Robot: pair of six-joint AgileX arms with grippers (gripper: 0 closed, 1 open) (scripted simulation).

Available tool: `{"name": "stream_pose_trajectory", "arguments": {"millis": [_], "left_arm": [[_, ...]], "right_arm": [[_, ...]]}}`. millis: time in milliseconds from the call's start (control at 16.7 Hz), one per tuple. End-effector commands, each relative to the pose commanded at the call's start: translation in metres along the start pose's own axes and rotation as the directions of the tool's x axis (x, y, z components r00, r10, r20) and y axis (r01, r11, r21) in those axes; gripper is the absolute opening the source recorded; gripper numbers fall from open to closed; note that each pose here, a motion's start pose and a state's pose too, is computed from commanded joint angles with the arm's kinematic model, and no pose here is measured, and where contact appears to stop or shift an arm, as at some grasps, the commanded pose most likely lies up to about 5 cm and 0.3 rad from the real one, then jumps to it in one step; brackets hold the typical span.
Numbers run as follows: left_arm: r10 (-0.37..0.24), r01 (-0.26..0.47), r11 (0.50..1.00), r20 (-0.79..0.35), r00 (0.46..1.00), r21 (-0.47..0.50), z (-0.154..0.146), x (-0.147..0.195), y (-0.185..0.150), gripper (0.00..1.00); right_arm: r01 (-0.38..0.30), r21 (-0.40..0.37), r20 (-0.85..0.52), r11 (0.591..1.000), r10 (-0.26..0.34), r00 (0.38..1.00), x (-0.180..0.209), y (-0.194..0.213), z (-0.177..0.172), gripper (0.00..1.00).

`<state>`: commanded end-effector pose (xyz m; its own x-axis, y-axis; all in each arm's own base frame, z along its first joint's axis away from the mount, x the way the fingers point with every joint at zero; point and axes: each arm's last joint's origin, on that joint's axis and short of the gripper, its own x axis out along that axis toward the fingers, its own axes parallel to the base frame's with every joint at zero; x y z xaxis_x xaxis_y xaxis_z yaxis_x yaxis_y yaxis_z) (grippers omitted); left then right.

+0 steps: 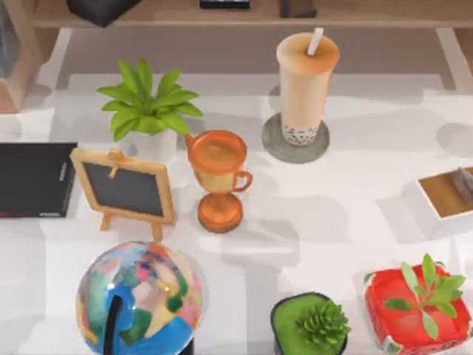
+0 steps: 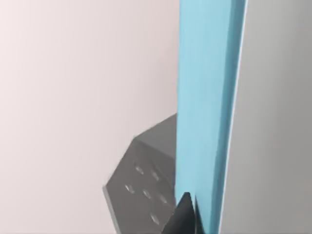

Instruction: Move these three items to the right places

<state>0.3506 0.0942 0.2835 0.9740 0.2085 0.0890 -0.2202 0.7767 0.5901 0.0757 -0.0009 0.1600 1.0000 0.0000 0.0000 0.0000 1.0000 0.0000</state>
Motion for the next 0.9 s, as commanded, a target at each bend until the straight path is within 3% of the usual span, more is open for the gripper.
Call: {"name": "stream_pose_trajectory", "arguments": {"millis": [180,300,420,540,720,900], "left_arm": [[0.015,0.006,0.957,-0.070,0.997,0.290,-0.019,-0.037,-0.018,0.00],[-0.009,0.068,0.880,-0.128,0.992,0.470,-0.038,-0.057,-0.036,0.00],[-0.073,0.181,0.773,-0.199,0.977,0.608,-0.062,-0.073,-0.060,0.00],[-0.171,0.319,0.650,-0.276,0.946,0.690,-0.086,-0.089,-0.089,0.00],[-0.318,0.486,0.476,-0.372,0.872,0.733,-0.114,-0.113,-0.126,0.00],[-0.391,0.558,0.389,-0.417,0.821,0.733,-0.127,-0.127,-0.142,0.00]], "right_arm": [[0.000,0.000,0.000,1.000,0.000,1.000,0.000,0.000,0.000,1.00],[0.000,0.000,0.000,1.000,0.000,1.000,0.000,0.000,0.000,1.00],[0.000,0.000,0.000,1.000,0.000,1.000,0.000,0.000,0.000,1.00],[0.000,0.000,0.000,1.000,0.000,1.000,0.000,0.000,0.000,1.00],[0.000,0.000,0.000,1.000,0.000,1.000,0.000,0.000,0.000,1.00],[0.000,0.000,0.000,1.000,0.000,1.000,0.000,0.000,0.000,1.00]]}}
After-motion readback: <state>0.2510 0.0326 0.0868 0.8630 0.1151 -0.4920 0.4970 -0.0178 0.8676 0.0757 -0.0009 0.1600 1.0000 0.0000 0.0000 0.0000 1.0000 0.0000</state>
